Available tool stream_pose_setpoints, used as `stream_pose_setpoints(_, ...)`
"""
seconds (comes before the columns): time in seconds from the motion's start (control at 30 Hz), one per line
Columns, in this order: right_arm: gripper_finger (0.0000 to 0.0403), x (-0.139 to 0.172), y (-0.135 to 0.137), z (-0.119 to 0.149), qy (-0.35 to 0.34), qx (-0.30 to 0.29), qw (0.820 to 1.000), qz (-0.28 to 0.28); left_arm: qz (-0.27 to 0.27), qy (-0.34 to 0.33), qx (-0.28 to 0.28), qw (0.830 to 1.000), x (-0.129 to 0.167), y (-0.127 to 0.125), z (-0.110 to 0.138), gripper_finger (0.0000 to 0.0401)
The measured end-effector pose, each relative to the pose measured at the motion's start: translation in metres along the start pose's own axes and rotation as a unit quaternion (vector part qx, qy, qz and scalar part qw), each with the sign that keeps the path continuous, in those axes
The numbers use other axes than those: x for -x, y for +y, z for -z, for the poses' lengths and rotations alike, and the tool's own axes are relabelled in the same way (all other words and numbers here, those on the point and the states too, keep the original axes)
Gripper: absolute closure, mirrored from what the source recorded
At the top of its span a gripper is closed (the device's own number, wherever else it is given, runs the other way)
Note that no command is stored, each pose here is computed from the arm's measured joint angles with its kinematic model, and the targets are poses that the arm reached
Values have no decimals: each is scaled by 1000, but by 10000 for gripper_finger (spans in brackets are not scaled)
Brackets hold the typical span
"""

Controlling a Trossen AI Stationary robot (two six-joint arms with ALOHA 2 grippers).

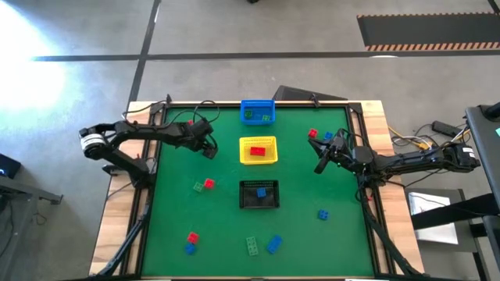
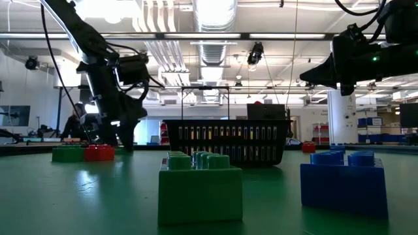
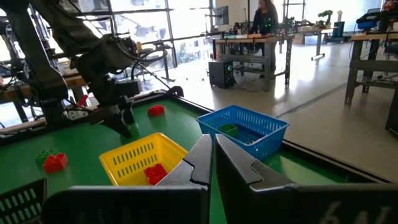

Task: Sort & place blocks by color
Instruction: Put the green game piece into the blue bin

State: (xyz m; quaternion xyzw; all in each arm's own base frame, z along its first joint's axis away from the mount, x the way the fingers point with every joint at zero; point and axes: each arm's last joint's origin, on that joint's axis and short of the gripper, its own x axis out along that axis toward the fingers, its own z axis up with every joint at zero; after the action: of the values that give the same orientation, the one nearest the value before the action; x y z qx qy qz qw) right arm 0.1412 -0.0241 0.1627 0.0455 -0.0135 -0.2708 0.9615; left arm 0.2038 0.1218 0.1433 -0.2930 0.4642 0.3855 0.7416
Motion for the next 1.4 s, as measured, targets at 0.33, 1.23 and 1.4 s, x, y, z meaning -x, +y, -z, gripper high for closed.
stream_pose_setpoints(0.33, 394, 0, 0, 0, 0, 0, 1000, 0, 51, -102, -46, 992, 14, -13, -30, 280)
stream_pose_setpoints(1.23, 394, 0, 0, 0, 0, 0, 1000, 0, 132, -163, -141, 968, -41, -66, -200, 280)
stream_pose_setpoints(1.4, 394, 0, 0, 0, 0, 0, 1000, 0, 131, -157, -141, 969, -46, -66, -198, 246)
